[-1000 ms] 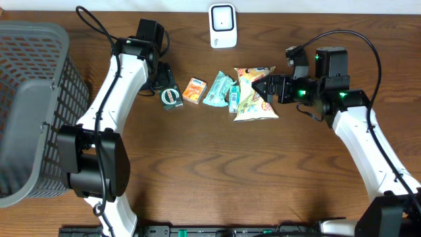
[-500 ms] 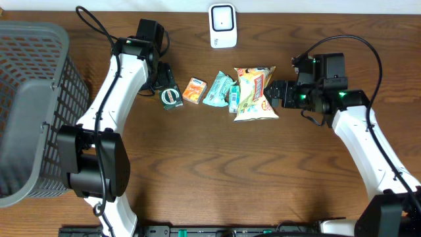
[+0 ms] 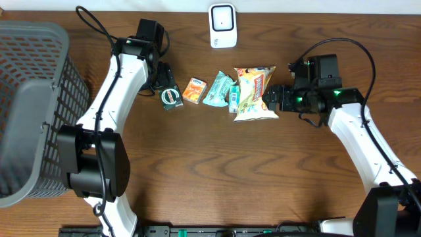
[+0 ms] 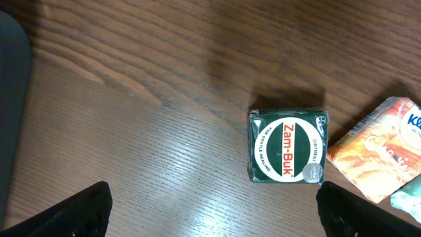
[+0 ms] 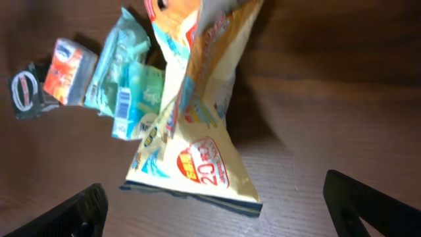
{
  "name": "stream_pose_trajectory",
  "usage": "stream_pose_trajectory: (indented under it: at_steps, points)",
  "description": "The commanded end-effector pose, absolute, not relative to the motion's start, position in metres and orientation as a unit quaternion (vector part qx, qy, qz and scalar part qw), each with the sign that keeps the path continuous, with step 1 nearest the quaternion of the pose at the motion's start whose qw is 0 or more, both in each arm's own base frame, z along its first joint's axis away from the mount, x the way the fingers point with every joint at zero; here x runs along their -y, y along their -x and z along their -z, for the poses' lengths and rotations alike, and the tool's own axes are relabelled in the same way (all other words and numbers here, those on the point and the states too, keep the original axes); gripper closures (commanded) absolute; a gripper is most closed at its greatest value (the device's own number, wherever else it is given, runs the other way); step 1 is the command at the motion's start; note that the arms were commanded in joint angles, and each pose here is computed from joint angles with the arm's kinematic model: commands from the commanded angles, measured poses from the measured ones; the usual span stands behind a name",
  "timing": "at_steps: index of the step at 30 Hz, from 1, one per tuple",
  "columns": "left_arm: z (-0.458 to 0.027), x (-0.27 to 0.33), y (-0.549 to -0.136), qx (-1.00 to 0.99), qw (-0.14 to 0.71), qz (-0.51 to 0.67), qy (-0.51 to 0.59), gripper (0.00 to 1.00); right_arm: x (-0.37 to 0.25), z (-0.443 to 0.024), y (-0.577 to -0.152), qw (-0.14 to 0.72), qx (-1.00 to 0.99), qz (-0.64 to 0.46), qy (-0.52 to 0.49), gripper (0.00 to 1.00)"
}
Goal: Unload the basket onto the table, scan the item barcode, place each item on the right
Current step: 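Lift the snack bag with the right gripper and move it rightward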
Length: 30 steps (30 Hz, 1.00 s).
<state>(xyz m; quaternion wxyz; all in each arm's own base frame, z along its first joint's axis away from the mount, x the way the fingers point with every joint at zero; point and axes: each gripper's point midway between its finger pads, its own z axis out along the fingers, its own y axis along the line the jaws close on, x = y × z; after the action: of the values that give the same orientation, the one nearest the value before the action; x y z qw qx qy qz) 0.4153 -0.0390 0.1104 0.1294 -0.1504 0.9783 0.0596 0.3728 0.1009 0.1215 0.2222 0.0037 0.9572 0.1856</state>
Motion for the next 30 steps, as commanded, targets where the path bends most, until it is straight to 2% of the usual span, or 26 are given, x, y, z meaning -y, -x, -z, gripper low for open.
stream_pose_trajectory:
  at_steps: [1, 7, 14, 20, 25, 29, 30]
  points:
    - [-0.115, 0.038, -0.416, -0.978, 0.135, -0.061, 0.147, 0.02, -0.103, -0.128, -0.381, 0.236, -0.954, -0.186, -0.002, 0.01]
    - [-0.115, 0.038, -0.416, -0.978, 0.135, -0.061, 0.147, 0.02, -0.103, -0.131, -0.387, 0.250, -0.950, -0.188, -0.004, 0.01]
    - [-0.115, 0.038, -0.416, -0.978, 0.135, -0.061, 0.147, 0.02, -0.111, -0.136, -0.415, 0.292, -0.933, -0.208, -0.020, 0.08]
    - [-0.115, 0.038, -0.416, -0.978, 0.135, -0.061, 0.147, 0.02, -0.125, -0.088, -0.418, 0.237, -0.945, -0.225, -0.027, 0.01]
    - [-0.115, 0.038, -0.416, -0.978, 0.135, -0.061, 0.147, 0.02, -0.131, -0.045, -0.421, 0.199, -0.951, -0.235, -0.029, 0.01]
    - [-0.115, 0.038, -0.416, -0.978, 0.135, -0.061, 0.147, 0.02, -0.147, -0.029, -0.419, 0.177, -0.943, -0.281, -0.017, 0.34]
    - [-0.115, 0.038, -0.416, -0.978, 0.135, -0.062, 0.147, 0.02, -0.148, -0.029, -0.419, 0.176, -0.943, -0.282, -0.017, 0.47]
